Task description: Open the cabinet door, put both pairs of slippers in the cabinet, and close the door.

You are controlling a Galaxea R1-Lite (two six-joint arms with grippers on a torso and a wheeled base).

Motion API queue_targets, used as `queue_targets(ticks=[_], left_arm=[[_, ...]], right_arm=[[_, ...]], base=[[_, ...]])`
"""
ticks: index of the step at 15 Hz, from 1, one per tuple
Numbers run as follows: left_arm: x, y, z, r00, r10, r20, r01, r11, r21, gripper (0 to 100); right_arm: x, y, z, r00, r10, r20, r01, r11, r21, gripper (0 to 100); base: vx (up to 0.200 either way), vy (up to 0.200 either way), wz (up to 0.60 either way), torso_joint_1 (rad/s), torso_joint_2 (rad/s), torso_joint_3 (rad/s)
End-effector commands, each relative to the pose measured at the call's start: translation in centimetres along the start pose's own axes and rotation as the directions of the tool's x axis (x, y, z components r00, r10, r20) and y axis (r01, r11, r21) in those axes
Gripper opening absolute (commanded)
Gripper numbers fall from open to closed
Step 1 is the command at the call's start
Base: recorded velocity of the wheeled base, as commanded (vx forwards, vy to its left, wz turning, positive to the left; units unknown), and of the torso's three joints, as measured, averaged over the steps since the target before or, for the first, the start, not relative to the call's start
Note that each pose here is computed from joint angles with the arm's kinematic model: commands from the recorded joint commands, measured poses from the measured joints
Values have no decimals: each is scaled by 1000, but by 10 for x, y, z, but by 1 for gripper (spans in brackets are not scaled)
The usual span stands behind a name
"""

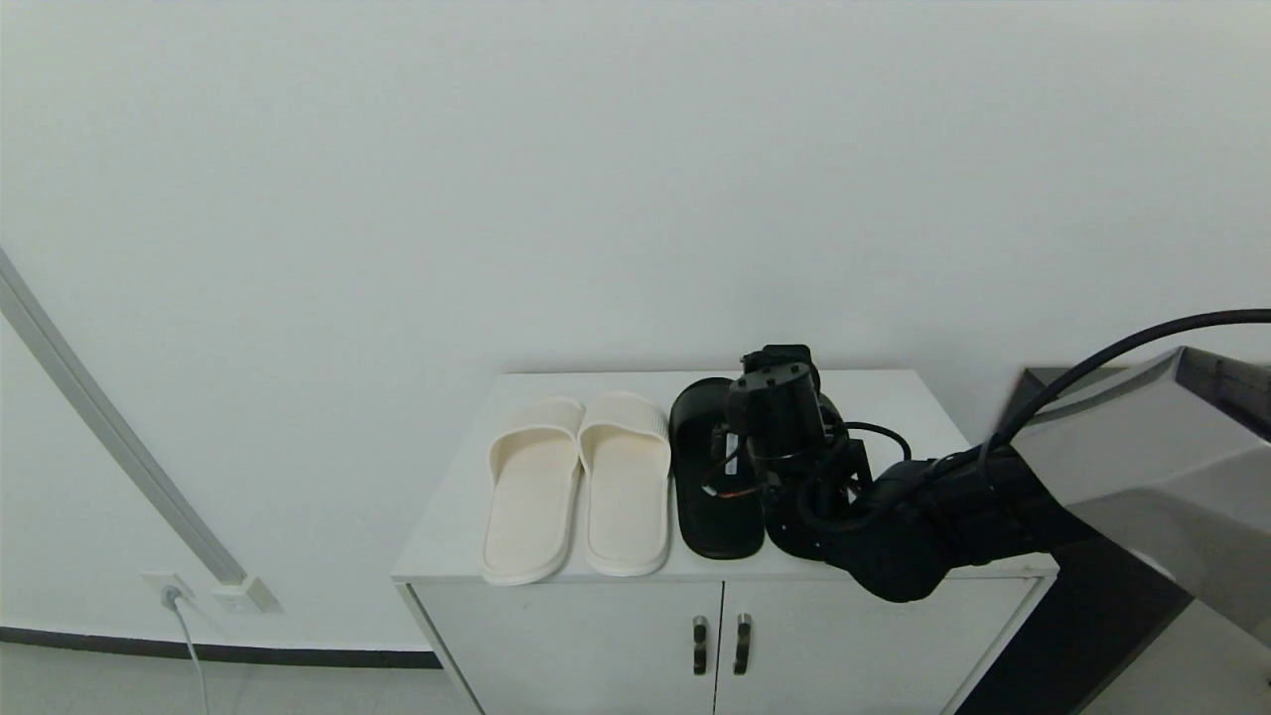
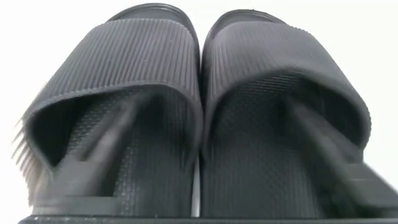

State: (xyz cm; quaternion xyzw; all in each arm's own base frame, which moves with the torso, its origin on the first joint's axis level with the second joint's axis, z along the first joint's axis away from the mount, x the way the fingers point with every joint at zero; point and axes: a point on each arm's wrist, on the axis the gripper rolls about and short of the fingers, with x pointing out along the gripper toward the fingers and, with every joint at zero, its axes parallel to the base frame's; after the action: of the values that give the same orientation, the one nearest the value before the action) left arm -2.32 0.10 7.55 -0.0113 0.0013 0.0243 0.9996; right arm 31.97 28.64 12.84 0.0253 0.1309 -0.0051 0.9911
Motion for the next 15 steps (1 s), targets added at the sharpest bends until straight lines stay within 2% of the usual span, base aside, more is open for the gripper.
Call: queue_targets(ticks=[1, 7, 10, 11, 12, 15], left_arm=[[0, 0, 0, 1000, 1, 0, -1, 1000, 0, 0], [0, 0, 0, 1000, 1, -1, -1, 1000, 0, 0], [0, 0, 0, 1000, 1, -1, -1, 1000, 0, 0], [0, 0, 0, 1000, 1, -1, -1, 1000, 0, 0], [0, 0, 0, 1000, 1, -1, -1, 1000, 0, 0], [0, 0, 0, 1000, -1, -1, 1, 1000, 0, 0]], right_arm=[[6, 1, -1, 1000, -6, 1, 6, 1000, 3, 0], [8, -1, -3, 1000, -12, -1, 12, 1000, -4, 0], [-10, -10, 16, 1000, 10, 21, -10, 1000, 8, 0], [-20, -15, 22, 999, 38, 19, -38, 999, -4, 0], [-42, -27, 33, 991, 135, 18, -135, 991, -18, 0], [-84, -64, 39, 938, 346, 15, -344, 935, -87, 0]], base=[[0, 0, 0, 0, 0, 0], [0, 0, 0, 0, 0, 0], [0, 0, 0, 0, 0, 0], [0, 0, 0, 0, 0, 0], [0, 0, 0, 0, 0, 0], [0, 0, 0, 0, 0, 0]])
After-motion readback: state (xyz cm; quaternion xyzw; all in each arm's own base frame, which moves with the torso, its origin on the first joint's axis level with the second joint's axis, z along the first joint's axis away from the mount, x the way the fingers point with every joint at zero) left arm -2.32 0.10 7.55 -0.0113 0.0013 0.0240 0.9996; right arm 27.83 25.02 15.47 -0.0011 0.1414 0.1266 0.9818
